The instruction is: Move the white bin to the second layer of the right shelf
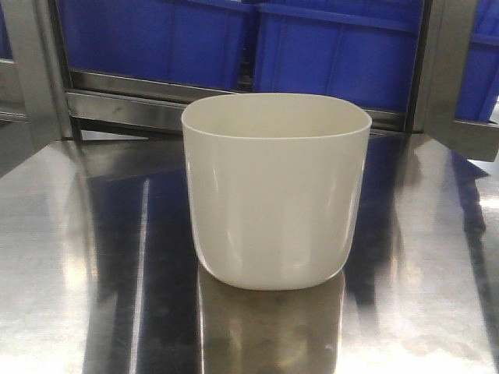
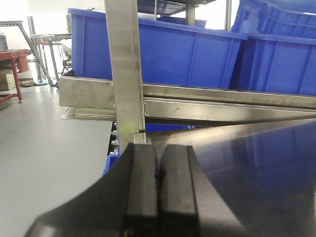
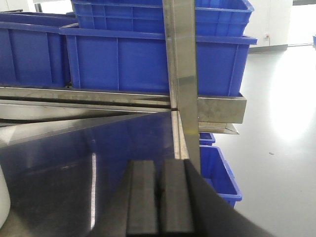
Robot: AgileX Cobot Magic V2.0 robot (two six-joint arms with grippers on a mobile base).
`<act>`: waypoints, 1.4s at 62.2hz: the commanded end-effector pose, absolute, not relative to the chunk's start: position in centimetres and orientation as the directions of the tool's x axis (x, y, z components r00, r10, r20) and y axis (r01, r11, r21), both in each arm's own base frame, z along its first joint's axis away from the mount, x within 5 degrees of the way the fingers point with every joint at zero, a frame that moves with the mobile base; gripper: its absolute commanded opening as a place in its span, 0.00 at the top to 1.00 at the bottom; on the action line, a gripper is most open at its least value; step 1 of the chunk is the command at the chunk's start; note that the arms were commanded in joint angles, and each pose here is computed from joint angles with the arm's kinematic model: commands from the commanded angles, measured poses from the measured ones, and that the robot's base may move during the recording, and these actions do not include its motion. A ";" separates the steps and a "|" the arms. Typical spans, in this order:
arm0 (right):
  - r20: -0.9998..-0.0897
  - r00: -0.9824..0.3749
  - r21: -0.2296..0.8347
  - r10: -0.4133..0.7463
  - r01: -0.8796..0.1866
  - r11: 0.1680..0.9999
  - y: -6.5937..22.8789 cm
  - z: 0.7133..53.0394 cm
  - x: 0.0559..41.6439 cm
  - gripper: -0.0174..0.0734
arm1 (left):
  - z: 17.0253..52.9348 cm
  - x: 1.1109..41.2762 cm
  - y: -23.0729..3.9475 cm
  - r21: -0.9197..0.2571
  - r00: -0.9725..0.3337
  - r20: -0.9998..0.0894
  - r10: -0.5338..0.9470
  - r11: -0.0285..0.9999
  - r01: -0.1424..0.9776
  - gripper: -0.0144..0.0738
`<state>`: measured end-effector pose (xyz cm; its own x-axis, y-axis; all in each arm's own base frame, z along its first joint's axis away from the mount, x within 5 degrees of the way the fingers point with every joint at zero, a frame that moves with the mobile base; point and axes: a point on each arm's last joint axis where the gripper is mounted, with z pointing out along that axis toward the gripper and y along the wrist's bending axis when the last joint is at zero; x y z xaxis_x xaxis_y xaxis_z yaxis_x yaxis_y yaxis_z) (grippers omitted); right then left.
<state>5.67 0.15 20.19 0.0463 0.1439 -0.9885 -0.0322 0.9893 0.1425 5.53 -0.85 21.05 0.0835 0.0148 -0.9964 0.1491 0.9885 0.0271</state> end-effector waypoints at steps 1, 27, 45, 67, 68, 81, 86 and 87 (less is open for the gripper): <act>-0.975 0.178 0.131 0.136 -0.040 0.991 0.1 21.7 5.3 0.75 | 20.8 5.5 -0.8 0.014 0.147 -0.989 -0.008 0.989 0.145 0.74; -0.987 0.003 0.158 0.158 -0.033 0.987 0.2 26.6 7.2 0.75 | 20.8 5.5 -0.8 0.014 0.147 -0.989 -0.008 0.989 0.145 0.74; -0.925 -0.322 0.235 0.201 -0.069 0.970 2.0 36.5 15.9 0.75 | 20.8 5.5 -0.8 0.014 0.147 -0.989 -0.008 0.989 0.145 0.74; -0.744 -0.668 0.246 -0.018 -0.299 0.922 10.8 41.3 24.7 0.75 | 20.8 5.5 -0.8 0.014 0.147 -0.989 -0.008 0.989 0.145 0.74; -0.733 -0.679 0.244 -0.029 -0.303 0.921 11.1 41.0 25.0 0.75 | 20.8 5.5 -0.8 0.014 0.147 -0.989 -0.008 0.989 0.145 0.74; -0.669 -0.735 0.236 -0.112 -0.353 0.905 14.1 38.9 26.5 0.75 | 20.8 5.5 -0.8 0.014 0.147 -0.989 -0.008 0.989 0.145 0.74; -0.657 -0.743 0.234 -0.125 -0.358 0.904 14.5 38.4 26.7 0.75 | 20.8 5.5 -0.8 0.014 0.147 -0.989 -0.008 0.989 0.145 0.74; -0.656 -0.744 0.233 -0.128 -0.361 0.903 14.6 38.3 26.7 0.75 | 20.8 5.5 -0.8 0.014 0.147 -0.989 -0.008 0.989 0.145 0.74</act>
